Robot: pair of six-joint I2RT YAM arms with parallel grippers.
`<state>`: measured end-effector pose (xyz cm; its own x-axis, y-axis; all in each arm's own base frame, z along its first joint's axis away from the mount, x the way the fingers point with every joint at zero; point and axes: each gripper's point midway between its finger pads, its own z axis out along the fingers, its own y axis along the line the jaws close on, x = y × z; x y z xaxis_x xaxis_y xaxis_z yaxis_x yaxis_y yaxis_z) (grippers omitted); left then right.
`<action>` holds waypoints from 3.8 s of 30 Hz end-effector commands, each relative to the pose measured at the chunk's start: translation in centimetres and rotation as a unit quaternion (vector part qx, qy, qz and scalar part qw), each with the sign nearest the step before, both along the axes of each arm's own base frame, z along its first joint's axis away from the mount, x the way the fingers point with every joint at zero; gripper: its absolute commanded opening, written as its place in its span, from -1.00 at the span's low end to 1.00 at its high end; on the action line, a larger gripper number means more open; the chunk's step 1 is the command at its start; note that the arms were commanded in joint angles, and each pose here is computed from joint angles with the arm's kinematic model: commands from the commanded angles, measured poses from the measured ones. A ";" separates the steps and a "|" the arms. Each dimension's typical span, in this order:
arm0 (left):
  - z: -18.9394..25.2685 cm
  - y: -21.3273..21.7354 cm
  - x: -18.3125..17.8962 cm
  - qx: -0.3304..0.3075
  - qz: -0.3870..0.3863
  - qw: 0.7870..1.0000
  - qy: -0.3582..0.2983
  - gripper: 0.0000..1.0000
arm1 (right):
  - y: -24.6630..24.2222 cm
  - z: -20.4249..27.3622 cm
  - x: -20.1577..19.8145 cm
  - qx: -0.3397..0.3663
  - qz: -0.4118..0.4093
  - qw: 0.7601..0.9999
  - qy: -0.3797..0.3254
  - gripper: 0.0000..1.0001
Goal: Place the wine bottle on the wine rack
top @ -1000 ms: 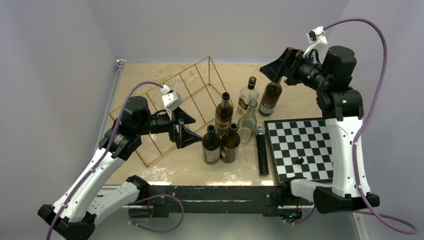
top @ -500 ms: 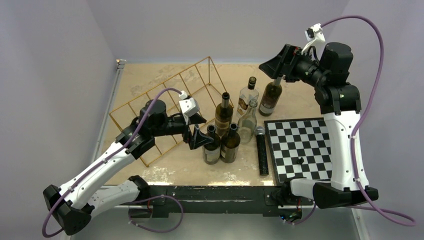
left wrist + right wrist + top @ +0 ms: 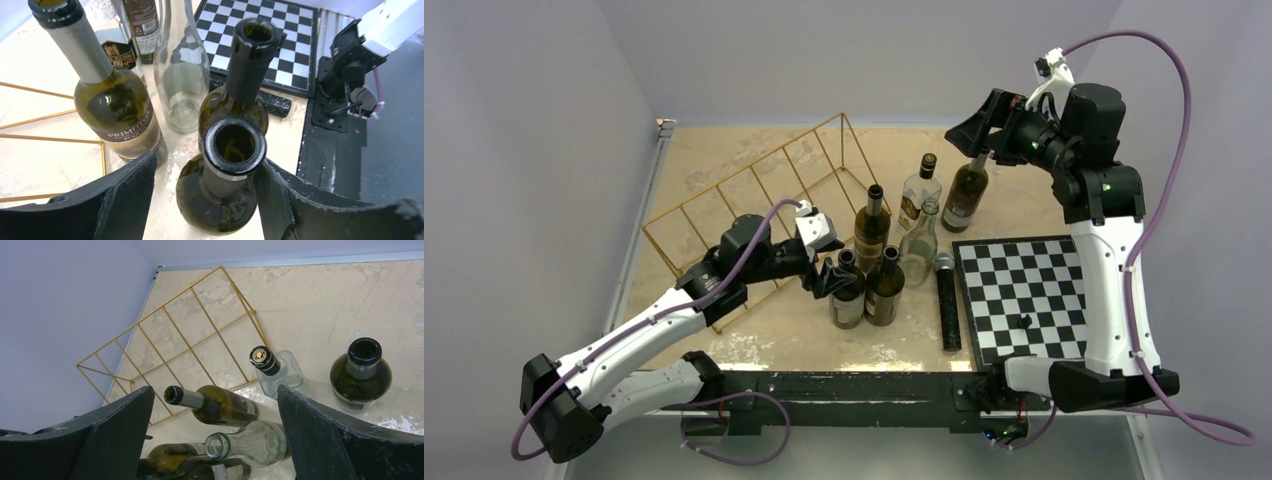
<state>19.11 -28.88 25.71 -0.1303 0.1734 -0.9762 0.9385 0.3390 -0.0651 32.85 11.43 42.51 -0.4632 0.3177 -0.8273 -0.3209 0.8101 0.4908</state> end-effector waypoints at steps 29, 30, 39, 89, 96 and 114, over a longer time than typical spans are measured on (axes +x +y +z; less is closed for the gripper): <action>3.6 0.2 3.3 -0.049 0.111 0.991 -0.062 -1.00 | -1.4 -1.7 0.4 -0.025 -0.039 0.998 0.032 0.97; 4.0 0.7 3.8 -0.049 0.130 0.988 -0.065 -1.00 | -1.3 -1.7 0.4 -0.024 -0.038 0.998 0.032 0.97; 6.7 3.2 4.4 -0.050 0.199 0.978 -0.046 -1.00 | -1.2 -1.5 0.3 -0.020 -0.036 0.999 0.032 0.97; 5.3 29.6 5.5 0.005 0.739 0.669 0.078 -1.00 | -11.3 -2.1 -2.8 -0.055 -0.331 0.942 0.007 0.87; 4.2 30.4 6.6 -0.011 0.750 0.656 0.091 -1.00 | -11.6 -1.4 -2.7 -0.063 -0.335 0.940 -0.001 0.86; 1.0 33.1 7.4 -0.029 0.796 0.596 0.102 -1.00 | -11.5 -1.3 -2.6 -0.071 -0.327 0.942 -0.007 0.87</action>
<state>25.06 3.82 24.91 -0.3399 -0.3028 -0.8904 -0.5714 0.8185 -0.0602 30.15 0.22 39.27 -0.2568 0.4295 -0.8658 0.2807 0.8903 0.3585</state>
